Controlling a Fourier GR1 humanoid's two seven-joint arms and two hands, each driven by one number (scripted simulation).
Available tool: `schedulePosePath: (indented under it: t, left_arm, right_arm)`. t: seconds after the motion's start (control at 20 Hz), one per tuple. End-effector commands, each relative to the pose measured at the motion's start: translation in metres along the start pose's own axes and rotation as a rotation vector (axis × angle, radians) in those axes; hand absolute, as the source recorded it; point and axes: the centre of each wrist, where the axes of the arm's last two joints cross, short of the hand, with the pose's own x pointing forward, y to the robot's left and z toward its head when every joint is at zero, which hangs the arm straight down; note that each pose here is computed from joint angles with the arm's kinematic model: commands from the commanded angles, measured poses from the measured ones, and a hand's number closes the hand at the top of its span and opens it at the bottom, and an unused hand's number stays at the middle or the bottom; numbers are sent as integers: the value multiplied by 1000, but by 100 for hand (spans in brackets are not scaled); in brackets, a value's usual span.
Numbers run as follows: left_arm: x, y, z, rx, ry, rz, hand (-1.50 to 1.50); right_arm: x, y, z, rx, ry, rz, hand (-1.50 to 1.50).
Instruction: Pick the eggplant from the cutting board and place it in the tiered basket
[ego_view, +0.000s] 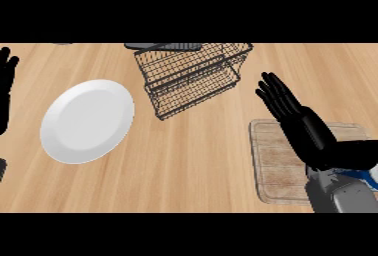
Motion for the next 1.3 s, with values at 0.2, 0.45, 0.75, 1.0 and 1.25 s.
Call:
schedulePosePath:
  t: [0.2, 0.45, 0.75, 1.0, 1.25]
  left_arm:
    - [-48, -46, 44, -242, 226, 84, 0]
    - [-68, -62, 64, -316, 352, 135, 0]
    - [-78, -110, 80, -443, 378, 159, 0]
    - [-73, -112, 77, -472, 355, 160, 0]
    - [-70, -112, 68, -506, 345, 159, 0]
  right_arm:
    - [-19, -98, 64, -608, 338, 80, 150]
    - [-28, -153, 136, -1226, 574, 269, -150]
    - [29, -117, 108, -1062, 731, 418, -150]
    - [76, -119, 78, -957, 1012, 601, -150]
    - [94, -124, 63, -870, 1331, 814, -150]
